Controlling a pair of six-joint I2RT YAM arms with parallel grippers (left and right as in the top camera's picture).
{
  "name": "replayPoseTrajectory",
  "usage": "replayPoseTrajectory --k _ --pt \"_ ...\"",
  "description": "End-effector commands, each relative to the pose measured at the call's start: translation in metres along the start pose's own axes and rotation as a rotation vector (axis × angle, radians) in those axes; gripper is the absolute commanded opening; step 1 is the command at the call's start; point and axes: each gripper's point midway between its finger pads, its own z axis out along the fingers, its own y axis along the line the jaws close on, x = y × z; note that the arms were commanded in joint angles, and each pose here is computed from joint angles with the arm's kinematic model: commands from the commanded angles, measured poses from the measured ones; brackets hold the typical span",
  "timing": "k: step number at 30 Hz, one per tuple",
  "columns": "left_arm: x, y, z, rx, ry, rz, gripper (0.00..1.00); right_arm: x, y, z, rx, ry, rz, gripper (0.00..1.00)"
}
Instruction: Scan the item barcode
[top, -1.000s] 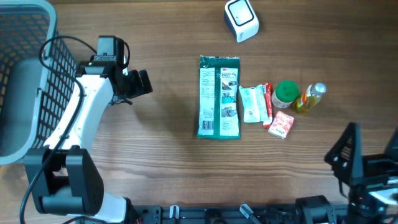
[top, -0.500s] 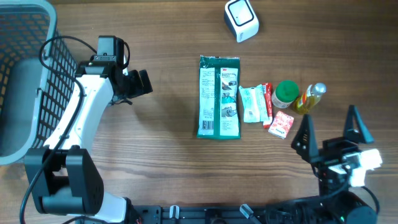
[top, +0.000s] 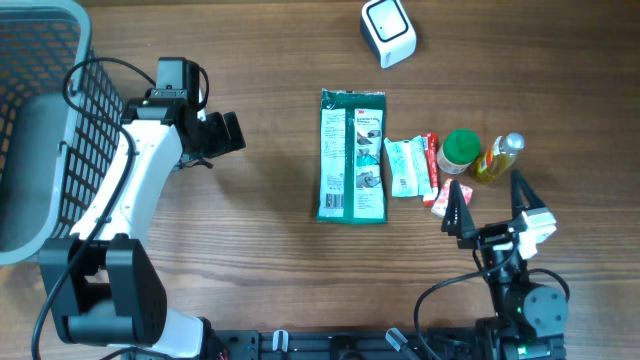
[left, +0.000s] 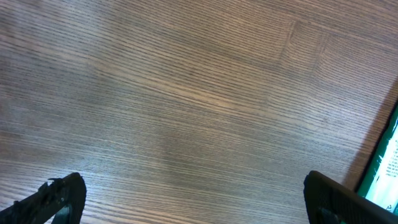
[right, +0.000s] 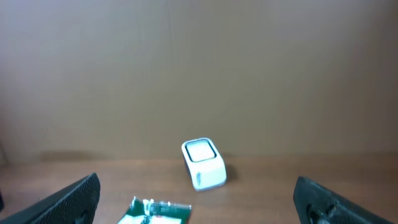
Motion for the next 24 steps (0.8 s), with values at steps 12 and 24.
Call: replayPoseTrajectory --k 12,24 --pt "0.001 0.003 0.004 -0.014 0.01 0.006 1.0 0.047 -0.006 -0.005 0.018 0.189 -0.026 1.0" --pt "0.001 0.003 0.004 -0.014 0.01 0.006 1.0 0.047 -0.006 -0.005 0.019 0.19 -0.026 1.0"
